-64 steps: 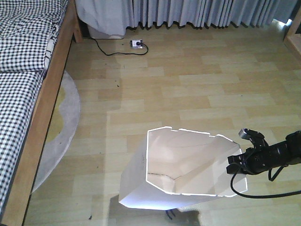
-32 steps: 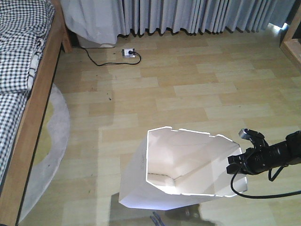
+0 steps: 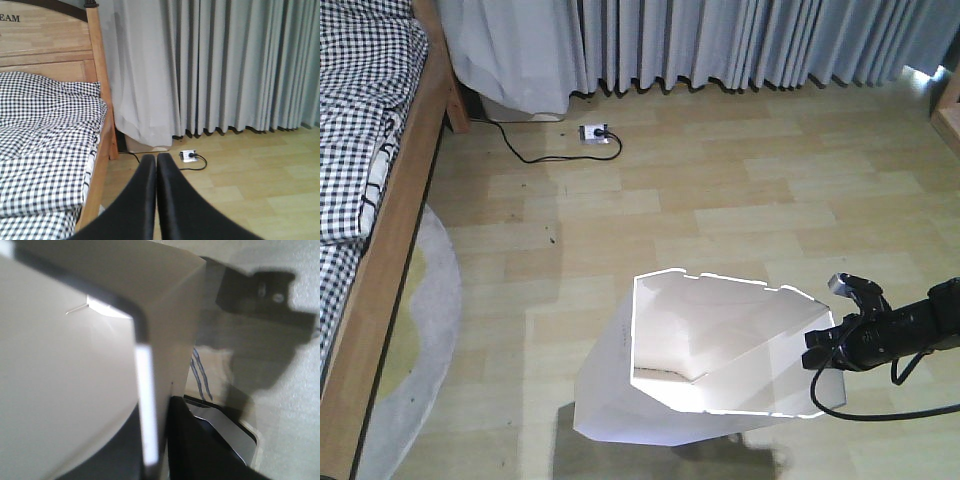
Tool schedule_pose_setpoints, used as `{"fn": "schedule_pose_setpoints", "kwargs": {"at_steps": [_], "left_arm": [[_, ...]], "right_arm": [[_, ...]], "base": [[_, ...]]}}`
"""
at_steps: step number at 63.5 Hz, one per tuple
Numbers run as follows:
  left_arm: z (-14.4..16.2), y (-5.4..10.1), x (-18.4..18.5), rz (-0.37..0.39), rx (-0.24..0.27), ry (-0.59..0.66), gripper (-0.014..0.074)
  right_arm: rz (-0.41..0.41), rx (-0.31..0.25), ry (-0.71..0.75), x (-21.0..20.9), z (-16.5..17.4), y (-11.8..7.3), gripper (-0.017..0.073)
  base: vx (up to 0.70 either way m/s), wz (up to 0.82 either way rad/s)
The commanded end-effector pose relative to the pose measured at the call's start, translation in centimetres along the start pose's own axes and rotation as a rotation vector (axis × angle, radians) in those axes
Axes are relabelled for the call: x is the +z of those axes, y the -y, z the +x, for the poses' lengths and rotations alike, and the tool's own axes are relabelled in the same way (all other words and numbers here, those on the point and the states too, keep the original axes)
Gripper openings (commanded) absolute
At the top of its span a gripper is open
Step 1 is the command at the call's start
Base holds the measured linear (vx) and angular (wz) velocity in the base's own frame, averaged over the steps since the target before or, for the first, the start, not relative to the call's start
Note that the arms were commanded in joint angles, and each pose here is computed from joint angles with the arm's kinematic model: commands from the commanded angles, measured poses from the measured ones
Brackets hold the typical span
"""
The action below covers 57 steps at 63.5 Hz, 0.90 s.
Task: Move trash bin to bedside with robot
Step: 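Carry the held bin across the floor toward the bed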
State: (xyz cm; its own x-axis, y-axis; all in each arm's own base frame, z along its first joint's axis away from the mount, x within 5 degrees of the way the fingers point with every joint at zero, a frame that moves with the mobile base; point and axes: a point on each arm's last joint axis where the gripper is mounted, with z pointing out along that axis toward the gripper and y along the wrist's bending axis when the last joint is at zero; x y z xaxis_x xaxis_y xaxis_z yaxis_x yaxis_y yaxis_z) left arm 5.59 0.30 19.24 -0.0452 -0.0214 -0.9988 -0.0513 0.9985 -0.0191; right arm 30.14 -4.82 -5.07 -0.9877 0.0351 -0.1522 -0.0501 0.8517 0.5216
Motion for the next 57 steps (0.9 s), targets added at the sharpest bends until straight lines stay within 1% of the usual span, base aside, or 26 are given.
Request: {"fn": "schedule_pose_setpoints", "kwargs": {"at_steps": [1,36,57], "left_arm": [[-1.50,0.05,-0.22,0.005,-0.006,0.102,-0.0006],[-1.50,0.05,-0.22,0.005,-0.006,0.102,-0.0006],[-1.50,0.05,-0.22,0.005,-0.006,0.102,-0.0006]], "right_arm": [[-0.229,-0.023,0.091,-2.22,-1.84,-2.90,-0.0005],[-0.229,-0.023,0.091,-2.22,-1.84,-2.90,-0.0005],[-0.229,-0.023,0.091,-2.22,-1.84,-2.90,-0.0005]], "base": [[0.27,0.08],[0.23,0.09],[0.19,-0.02]]}}
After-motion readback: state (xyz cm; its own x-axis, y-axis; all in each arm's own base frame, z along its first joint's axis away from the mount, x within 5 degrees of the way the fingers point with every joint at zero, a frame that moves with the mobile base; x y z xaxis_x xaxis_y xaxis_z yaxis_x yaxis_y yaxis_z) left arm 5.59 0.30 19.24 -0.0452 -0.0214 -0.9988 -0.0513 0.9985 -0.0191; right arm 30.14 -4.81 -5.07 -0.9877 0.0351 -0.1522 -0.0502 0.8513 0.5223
